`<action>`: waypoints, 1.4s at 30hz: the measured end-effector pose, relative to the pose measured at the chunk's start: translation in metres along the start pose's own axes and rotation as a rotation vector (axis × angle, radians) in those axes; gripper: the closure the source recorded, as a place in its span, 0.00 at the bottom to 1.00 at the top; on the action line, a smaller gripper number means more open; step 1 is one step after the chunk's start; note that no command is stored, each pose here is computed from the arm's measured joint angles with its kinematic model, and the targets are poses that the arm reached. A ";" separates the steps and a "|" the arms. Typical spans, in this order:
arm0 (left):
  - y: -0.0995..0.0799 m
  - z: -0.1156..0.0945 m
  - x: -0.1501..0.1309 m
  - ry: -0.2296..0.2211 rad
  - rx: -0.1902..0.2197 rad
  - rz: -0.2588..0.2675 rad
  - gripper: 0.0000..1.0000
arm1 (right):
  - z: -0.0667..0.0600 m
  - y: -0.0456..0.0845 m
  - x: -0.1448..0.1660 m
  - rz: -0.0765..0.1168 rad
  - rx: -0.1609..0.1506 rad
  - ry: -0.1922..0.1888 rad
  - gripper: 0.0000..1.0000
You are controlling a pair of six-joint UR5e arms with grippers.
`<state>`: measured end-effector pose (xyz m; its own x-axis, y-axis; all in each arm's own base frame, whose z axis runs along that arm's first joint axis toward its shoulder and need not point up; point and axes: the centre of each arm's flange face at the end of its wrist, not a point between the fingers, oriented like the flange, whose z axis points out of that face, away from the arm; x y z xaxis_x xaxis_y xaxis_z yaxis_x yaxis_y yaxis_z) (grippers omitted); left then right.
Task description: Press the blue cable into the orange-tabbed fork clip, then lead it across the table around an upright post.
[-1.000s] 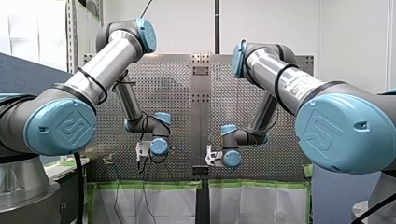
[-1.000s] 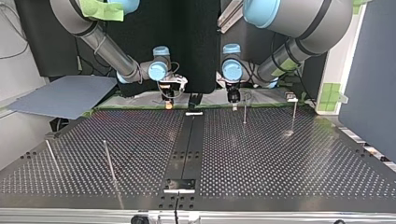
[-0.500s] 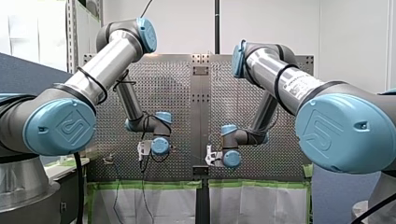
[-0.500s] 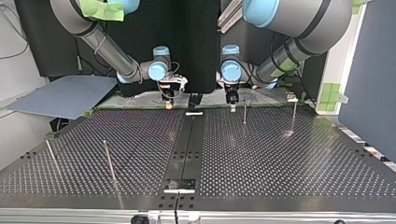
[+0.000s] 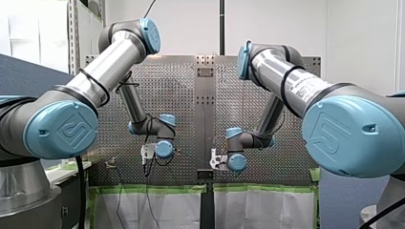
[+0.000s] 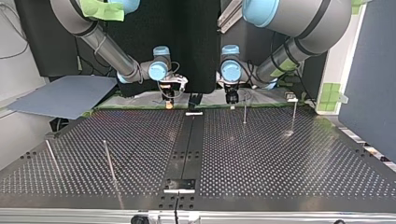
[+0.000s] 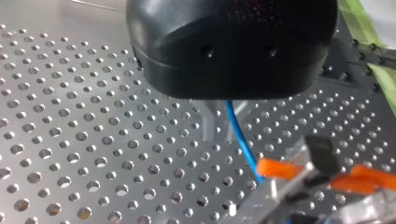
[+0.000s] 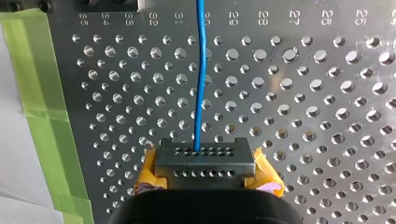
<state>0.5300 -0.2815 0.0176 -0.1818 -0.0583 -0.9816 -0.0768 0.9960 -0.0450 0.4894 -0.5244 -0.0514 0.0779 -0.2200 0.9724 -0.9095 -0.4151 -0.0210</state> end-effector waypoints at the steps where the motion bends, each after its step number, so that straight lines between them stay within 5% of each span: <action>1: 0.000 0.000 0.000 0.000 0.003 -0.010 1.00 | 0.000 0.000 0.000 0.000 0.000 0.000 1.00; 11: -0.004 0.000 0.001 0.008 0.042 -0.031 1.00 | -0.001 0.000 -0.001 -0.002 -0.001 -0.011 1.00; 16: -0.006 -0.003 -0.003 0.021 0.046 -0.018 1.00 | -0.002 0.003 0.007 -0.022 -0.007 -0.020 1.00; 30: -0.040 -0.040 -0.059 0.027 0.095 -0.021 1.00 | -0.018 -0.009 0.097 -0.039 0.007 0.002 1.00; 35: -0.062 -0.059 -0.083 0.002 0.134 -0.040 1.00 | -0.027 -0.017 0.123 -0.045 0.020 0.010 1.00; 42: -0.068 -0.072 -0.116 -0.028 0.141 -0.069 1.00 | -0.043 -0.029 0.165 -0.043 0.036 0.027 1.00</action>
<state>0.4856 -0.3472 0.1478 -0.1534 -0.1269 -0.9800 0.0507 0.9894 -0.1361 0.5109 -0.5112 0.1193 0.1048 -0.1776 0.9785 -0.8904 -0.4550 0.0128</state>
